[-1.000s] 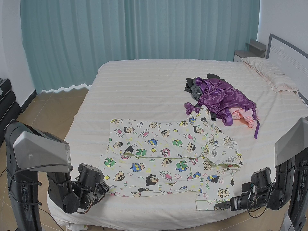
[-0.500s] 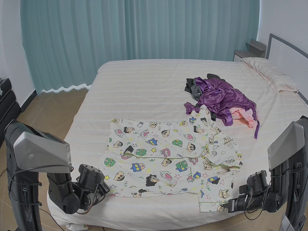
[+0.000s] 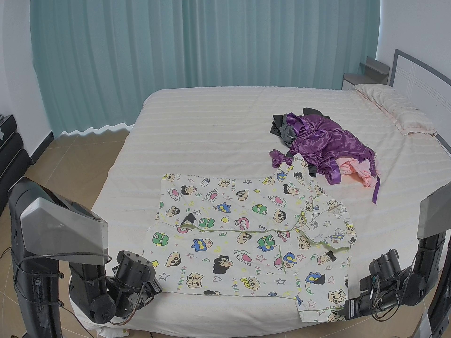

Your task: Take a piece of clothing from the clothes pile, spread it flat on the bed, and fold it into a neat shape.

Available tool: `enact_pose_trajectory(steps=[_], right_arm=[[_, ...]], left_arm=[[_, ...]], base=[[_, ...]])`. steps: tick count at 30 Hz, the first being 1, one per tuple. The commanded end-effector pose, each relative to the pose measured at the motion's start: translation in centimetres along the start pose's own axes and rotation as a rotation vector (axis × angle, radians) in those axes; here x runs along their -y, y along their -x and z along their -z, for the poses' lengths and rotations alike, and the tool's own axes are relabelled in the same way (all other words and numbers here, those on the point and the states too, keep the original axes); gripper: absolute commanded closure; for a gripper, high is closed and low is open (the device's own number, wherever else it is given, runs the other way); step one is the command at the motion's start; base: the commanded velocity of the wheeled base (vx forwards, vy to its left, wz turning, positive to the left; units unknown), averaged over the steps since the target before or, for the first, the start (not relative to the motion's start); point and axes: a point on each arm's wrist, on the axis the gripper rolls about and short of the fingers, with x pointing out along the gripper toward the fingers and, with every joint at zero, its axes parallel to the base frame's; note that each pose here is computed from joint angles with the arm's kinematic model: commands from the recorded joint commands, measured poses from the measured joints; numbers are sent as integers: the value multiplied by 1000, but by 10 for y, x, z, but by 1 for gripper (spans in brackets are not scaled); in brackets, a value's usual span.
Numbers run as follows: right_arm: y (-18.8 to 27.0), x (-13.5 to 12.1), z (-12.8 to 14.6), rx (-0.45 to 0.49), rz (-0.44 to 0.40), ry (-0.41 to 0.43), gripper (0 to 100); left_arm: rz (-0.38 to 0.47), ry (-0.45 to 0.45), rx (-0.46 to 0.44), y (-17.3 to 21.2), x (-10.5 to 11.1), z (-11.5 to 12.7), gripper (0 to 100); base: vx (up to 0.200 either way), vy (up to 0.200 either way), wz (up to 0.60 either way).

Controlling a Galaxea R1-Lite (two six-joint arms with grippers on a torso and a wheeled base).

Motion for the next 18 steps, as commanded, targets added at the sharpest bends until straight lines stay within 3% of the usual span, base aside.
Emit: enact_pose_trajectory(steps=[1,14,15,18], right_arm=[[11,-2,3,20,-7,15,100],[11,1,14,-91,23,40,100],[11,1,15,-95,23,47,0],[10,2,16,-107,26,58,0]], left_arm=[[-24,-57,-36,8,-8,11,100],[-67,-125,-87,17,-21,21,100],[-69,-128,-93,18,-22,21,100],[-75,-133,-105,20,-25,23,100]], base=[[0,0,0],[0,0,0],[0,0,0],[0,0,0]])
